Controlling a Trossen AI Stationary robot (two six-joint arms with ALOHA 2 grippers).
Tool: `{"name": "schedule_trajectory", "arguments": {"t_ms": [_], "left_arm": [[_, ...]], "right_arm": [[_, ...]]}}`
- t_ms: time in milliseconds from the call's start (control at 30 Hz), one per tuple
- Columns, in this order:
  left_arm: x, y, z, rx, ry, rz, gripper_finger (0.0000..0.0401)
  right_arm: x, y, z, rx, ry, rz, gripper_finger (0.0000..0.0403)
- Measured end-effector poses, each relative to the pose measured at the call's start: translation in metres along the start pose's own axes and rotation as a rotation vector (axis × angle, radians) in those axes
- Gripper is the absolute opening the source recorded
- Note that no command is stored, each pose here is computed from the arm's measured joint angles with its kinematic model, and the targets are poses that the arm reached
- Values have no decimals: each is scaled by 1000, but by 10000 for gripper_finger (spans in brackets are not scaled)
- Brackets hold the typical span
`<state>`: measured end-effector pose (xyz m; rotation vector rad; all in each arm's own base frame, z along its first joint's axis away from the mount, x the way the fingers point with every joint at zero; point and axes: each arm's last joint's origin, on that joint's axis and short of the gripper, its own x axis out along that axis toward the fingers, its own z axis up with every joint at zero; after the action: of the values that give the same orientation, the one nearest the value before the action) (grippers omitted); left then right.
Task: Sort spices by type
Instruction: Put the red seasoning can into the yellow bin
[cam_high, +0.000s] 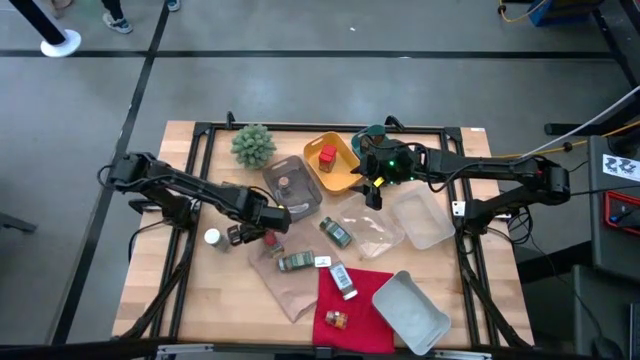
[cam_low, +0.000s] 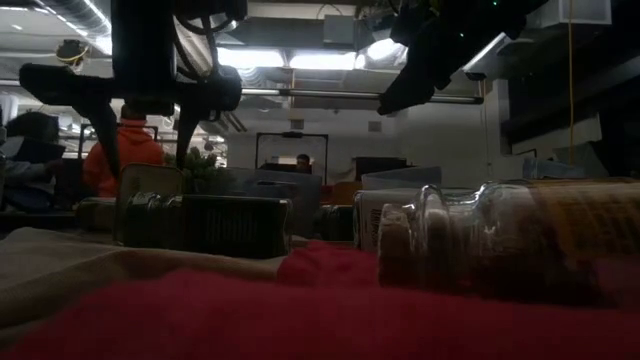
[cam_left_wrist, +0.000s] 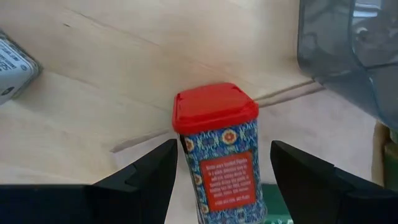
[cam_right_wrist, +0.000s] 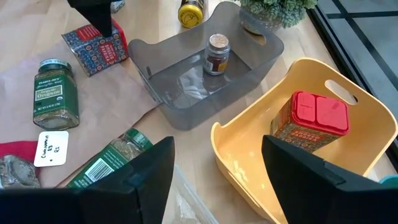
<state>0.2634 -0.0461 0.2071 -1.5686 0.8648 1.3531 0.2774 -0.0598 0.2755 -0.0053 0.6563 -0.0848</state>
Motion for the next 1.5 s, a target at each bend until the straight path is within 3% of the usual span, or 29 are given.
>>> {"name": "schedule_trajectory", "arguments": {"t_ms": [300,467,733,1300,1500], "left_arm": [[17,-2,-3,50,-30,50,242],[21,-2,-4,172,-37,68,242],[21,-2,-5,275,-32,69,236],[21,-2,-6,278,-26,56,232],[26,-3,-7,311,-7,14,194]], "right_arm": [[0,0,-1,-24,16,-1,241],[0,0,-2,-23,26,-6,241],[0,0,-3,-23,31,-5,241],[0,0,-5,-22,51,-2,241],[0,0,-5,-40,52,-2,241]]}}
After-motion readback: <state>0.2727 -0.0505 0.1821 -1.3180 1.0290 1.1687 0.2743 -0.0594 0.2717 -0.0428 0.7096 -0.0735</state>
